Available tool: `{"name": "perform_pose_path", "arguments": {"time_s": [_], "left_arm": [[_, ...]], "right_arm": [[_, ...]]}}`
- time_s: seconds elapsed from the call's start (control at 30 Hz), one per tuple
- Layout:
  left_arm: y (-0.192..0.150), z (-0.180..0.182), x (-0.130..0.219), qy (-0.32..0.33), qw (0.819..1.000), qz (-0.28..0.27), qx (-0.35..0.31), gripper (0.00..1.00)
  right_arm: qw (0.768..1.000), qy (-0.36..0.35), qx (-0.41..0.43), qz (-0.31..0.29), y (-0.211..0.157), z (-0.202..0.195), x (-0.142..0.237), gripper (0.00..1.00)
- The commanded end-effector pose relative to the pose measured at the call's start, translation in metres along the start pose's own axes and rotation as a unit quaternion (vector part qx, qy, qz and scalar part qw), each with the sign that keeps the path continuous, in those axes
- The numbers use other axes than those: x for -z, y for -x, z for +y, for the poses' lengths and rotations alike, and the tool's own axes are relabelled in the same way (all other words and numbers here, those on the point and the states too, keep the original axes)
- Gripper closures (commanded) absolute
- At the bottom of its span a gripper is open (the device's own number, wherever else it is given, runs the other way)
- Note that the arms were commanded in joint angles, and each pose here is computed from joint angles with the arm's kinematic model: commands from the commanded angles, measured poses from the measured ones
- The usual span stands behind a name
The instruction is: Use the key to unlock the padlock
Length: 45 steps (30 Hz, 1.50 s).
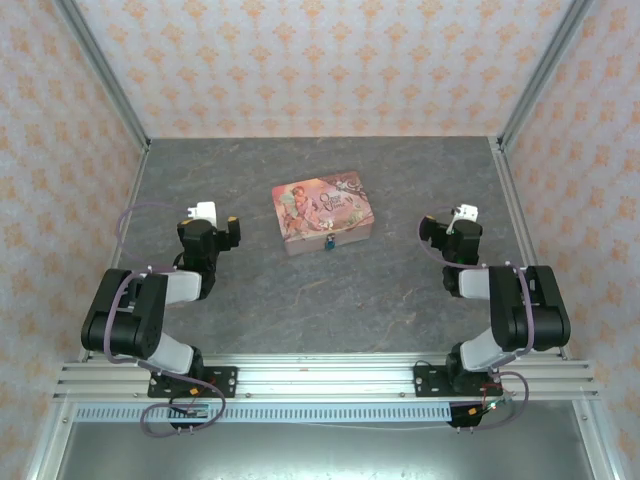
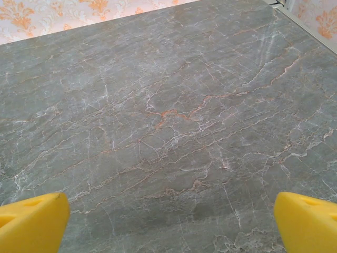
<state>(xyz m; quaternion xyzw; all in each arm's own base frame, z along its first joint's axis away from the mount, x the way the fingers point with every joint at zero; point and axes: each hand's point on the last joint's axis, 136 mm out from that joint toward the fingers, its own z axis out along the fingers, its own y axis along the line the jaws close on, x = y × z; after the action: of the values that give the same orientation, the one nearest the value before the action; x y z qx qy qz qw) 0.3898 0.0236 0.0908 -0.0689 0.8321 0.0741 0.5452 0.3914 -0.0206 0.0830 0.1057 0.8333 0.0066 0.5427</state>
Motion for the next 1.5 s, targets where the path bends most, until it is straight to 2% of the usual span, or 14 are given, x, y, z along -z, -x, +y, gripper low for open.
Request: {"name": "perform_pose_path", "arguments": {"time_s": [0.0,1.0,1.1,1.2,1.33,1.4,1.47], "left_arm": [[0.004,0.002,-0.002,0.004,1.0,-0.002,0.002,0.0],[0.006,0.002,-0.002,0.004,1.0,0.0,0.003,0.0],[0.018,0.005,0.004,0.009,1.0,-0.002,0.004,0.0],[0.038,0.009,0.021,0.016,1.0,-0.007,0.01,0.0],[0.069,0.005,0.051,-0.012,0.995,-0.011,0.095,0.0],[0.075,0.0,0.062,-0.029,0.989,0.026,0.144,0.0],[0.079,-0.016,0.07,-0.073,0.979,0.049,0.183,0.02]], "right_arm": [[1.0,-0.006,0.005,-0.006,0.006,0.0,-0.002,0.01],[1.0,-0.015,-0.001,-0.01,0.007,-0.004,-0.001,0.01],[0.999,-0.03,-0.007,-0.012,0.016,-0.008,0.004,0.01],[0.999,-0.039,-0.011,0.013,0.031,-0.007,0.014,0.01],[0.998,-0.032,-0.031,0.053,0.036,-0.002,0.032,0.01],[0.996,-0.012,-0.047,0.077,0.036,0.007,0.046,0.01],[0.993,0.006,-0.068,0.1,0.036,0.017,0.06,0.01]]}}
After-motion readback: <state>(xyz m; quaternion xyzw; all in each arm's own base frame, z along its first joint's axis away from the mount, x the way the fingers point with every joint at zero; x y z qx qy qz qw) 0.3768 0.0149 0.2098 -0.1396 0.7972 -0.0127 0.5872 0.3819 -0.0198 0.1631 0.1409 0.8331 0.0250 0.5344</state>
